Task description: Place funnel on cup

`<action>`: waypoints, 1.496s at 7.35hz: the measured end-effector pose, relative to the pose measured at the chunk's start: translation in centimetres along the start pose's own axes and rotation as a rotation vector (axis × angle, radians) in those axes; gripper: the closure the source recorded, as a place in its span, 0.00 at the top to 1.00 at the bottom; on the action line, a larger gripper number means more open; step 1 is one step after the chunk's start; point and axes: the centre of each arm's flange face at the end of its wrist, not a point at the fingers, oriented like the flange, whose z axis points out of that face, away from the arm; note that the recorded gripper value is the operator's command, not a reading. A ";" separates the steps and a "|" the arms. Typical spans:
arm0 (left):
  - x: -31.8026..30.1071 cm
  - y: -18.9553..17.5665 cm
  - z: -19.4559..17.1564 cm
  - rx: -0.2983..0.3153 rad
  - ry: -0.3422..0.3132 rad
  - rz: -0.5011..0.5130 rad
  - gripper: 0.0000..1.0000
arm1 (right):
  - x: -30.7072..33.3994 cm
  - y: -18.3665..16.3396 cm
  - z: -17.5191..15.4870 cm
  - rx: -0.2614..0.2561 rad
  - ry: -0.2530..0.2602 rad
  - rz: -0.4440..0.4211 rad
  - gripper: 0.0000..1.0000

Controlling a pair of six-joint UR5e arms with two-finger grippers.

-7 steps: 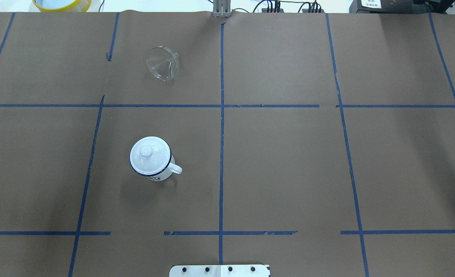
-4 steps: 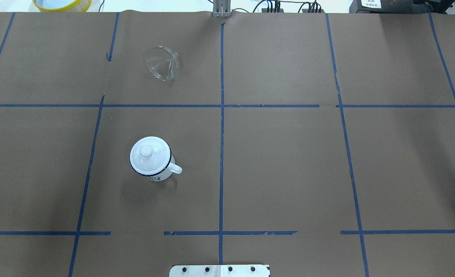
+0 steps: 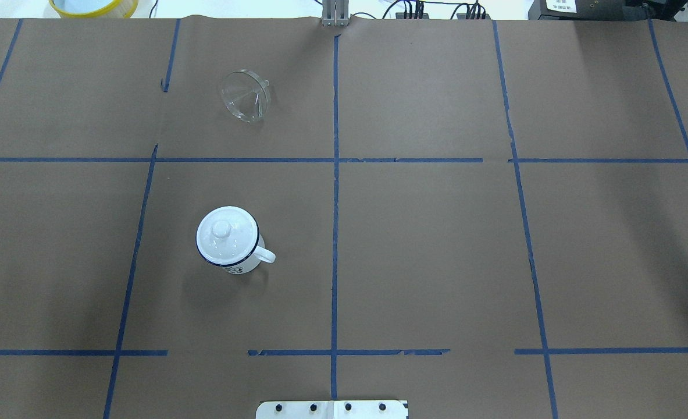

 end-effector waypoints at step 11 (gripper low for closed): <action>27.3 -11.9 7.8 0.178 0.093 -0.196 1.00 | 0.0 0.0 0.0 0.000 0.000 0.000 1.00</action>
